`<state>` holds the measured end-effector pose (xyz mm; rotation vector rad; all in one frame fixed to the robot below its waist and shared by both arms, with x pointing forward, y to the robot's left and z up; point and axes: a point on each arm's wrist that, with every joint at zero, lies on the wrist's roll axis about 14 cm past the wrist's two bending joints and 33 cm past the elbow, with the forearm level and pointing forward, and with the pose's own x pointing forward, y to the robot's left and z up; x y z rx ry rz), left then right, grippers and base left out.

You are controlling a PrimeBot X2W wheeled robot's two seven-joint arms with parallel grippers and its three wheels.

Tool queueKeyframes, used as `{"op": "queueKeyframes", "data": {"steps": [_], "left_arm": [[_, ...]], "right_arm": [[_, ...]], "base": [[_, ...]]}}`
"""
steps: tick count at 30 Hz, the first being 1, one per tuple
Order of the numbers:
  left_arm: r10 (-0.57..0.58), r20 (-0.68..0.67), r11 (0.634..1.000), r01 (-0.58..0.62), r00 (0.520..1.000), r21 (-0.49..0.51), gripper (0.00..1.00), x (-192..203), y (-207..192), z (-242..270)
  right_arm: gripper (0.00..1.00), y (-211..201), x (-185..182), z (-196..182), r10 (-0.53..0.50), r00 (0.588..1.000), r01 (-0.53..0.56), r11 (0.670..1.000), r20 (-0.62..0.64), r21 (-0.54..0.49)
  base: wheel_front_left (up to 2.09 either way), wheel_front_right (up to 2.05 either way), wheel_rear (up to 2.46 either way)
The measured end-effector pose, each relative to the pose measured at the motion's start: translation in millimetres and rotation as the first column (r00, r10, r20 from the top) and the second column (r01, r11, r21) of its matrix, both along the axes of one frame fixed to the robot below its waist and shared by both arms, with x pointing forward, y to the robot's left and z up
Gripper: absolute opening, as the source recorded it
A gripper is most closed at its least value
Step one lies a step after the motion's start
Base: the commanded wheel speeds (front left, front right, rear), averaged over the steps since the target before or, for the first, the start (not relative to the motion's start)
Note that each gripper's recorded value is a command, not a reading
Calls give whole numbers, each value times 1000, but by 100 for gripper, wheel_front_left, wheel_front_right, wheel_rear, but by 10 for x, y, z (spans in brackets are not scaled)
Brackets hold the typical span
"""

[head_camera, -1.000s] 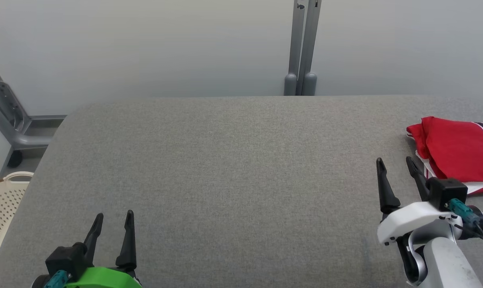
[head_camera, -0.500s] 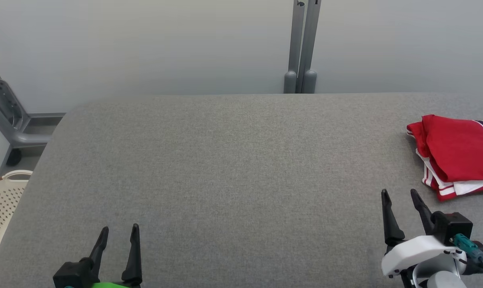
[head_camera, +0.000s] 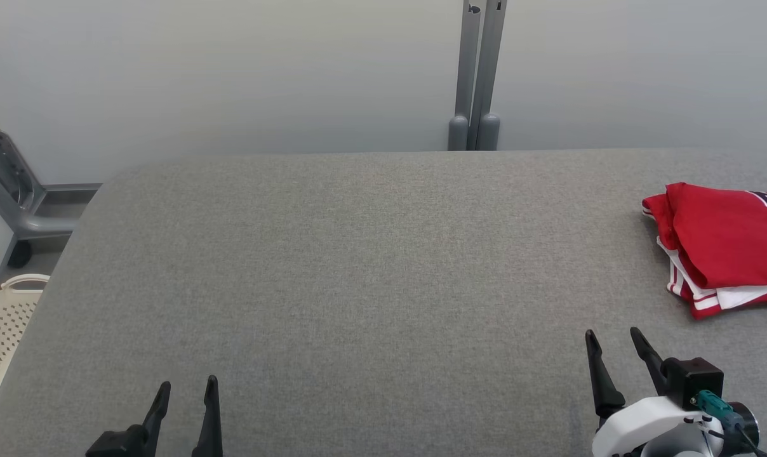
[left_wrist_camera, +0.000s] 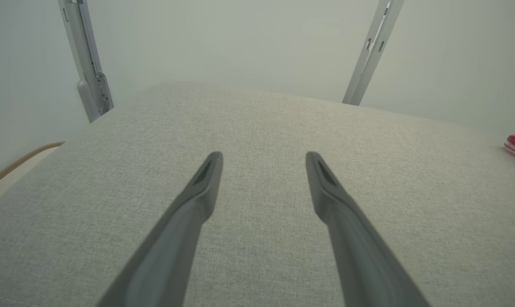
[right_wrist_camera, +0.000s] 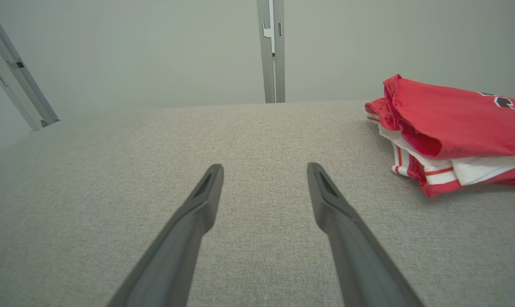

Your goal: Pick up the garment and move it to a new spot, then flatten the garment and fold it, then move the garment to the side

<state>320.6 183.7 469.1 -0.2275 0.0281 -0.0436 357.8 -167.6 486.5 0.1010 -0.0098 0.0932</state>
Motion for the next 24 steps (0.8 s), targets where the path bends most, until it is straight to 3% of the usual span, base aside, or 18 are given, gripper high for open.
{"op": "queueKeyframes", "data": {"steps": [24], "left_arm": [[-6, -54, 1000, 7, 999, 6, 100, 34, -9, -165]], "right_arm": [[100, 43, -7, -123, 12, 999, -12, 1000, -37, 6]], "base": [[0, 0, 0]]}}
